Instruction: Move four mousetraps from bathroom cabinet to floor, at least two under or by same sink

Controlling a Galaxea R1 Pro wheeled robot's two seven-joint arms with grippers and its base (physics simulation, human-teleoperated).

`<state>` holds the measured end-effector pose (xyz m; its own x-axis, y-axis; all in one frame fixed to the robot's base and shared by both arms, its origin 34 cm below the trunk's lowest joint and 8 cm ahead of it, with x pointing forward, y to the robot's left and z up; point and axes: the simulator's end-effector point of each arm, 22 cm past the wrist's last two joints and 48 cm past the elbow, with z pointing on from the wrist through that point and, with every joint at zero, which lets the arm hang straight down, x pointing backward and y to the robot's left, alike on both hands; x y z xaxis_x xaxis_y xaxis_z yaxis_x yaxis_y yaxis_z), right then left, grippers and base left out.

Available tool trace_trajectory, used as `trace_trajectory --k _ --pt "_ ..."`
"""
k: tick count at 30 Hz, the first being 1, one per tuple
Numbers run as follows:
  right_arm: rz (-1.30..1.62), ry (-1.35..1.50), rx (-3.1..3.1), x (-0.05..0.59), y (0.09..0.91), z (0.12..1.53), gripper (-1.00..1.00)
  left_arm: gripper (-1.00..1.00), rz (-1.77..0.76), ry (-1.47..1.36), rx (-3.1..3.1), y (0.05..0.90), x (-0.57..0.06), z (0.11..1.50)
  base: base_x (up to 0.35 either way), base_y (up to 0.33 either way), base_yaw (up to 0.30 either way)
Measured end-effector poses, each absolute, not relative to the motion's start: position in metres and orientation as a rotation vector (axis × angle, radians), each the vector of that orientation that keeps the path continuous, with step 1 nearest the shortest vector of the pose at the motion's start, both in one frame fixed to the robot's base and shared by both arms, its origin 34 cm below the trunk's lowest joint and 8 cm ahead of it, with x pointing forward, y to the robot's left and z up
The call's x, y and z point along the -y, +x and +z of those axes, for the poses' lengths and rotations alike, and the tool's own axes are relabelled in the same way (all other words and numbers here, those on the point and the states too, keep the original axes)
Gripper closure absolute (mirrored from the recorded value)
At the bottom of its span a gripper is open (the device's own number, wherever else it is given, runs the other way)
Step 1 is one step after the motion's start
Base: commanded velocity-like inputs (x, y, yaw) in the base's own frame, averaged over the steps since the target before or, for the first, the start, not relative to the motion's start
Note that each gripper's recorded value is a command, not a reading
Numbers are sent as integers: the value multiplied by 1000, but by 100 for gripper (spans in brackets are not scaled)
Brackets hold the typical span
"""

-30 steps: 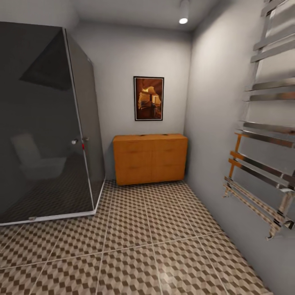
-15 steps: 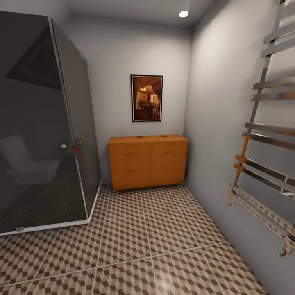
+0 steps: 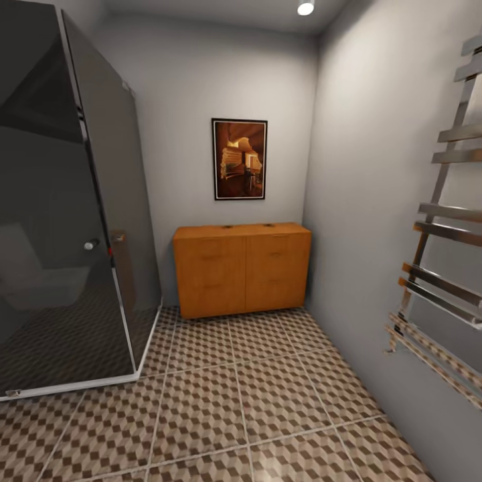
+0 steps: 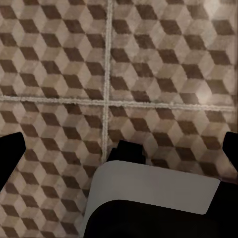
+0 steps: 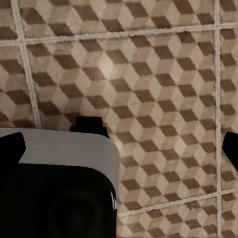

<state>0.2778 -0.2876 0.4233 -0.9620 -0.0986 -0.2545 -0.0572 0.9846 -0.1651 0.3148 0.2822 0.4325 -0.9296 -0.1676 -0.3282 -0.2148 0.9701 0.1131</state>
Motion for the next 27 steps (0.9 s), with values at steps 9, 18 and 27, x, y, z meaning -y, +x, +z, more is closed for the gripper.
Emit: trace_trajectory --k 9,18,27 --pt "-229 -114 -2865 288 278 423 -100 -100 210 -279 -2798 315 -282 432 324 0 0" --pt "-230 -114 -2865 289 278 423 -100 -100 211 -279 -2797 315 -282 433 324 0 0" --pt "-229 -114 -2865 288 278 423 -100 -100 211 -279 -2797 315 -282 433 324 0 0"
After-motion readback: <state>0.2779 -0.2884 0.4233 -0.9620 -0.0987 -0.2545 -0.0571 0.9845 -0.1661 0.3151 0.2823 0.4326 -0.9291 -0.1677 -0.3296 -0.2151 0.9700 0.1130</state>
